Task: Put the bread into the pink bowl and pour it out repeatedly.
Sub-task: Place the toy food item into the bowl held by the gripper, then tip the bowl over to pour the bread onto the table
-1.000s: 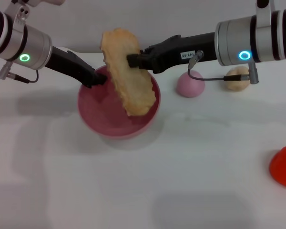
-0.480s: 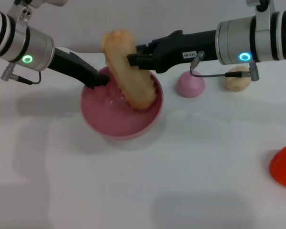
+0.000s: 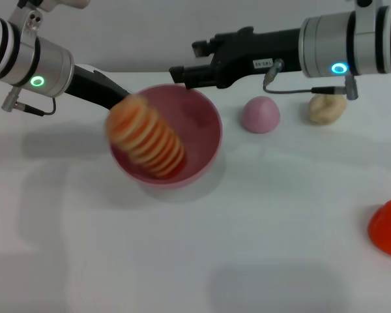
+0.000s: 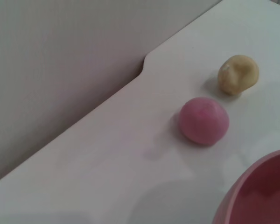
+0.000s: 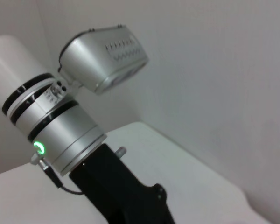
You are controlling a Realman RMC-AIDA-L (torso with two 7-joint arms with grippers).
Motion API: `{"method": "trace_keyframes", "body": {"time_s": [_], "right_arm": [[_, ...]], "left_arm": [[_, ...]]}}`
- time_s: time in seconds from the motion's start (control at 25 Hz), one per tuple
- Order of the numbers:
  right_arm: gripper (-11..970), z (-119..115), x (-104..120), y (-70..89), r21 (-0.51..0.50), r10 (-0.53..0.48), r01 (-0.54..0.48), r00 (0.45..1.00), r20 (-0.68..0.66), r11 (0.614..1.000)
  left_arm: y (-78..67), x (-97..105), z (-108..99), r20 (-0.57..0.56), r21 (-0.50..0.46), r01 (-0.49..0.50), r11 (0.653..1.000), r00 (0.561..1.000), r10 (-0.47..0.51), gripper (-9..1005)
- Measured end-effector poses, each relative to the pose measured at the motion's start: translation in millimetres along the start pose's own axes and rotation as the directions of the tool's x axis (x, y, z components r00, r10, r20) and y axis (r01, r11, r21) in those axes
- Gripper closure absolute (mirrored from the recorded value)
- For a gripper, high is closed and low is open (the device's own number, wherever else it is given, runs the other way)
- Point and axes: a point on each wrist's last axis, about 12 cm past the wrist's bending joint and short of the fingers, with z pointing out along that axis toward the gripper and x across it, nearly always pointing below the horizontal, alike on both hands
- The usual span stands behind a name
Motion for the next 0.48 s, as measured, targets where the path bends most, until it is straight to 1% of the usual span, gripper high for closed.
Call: {"method": "trace_keyframes", "body": {"time_s": [0.12,0.2,0.36,0.48], "right_arm": [[301,-6,-4,-1.4,0.046,-0.08,0.079,0.996,0.034,0.996],[243,-10,-7,-5.0,0.107,-0.134,0.127,0.989,0.063,0.986],[246,-14,-10,-11.3,0.179,-0.174,0.15,0.976,0.129,0.972],[247,-24,-7,-17.9,0.241,-0.205,0.153,0.956,0.208,0.958]], "left_arm": [[0.5,0,1,0.003,-0.005,0.003,1.0,1.0,-0.003,918],[0.2,1,1,0.005,-0.005,0.005,1.0,1.0,-0.005,918],[-2.1,1,4,0.006,0.0,0.011,1.0,1.0,-0.011,918],[-3.0,1,7,0.012,-0.005,0.02,1.0,1.0,-0.02,918]]}}
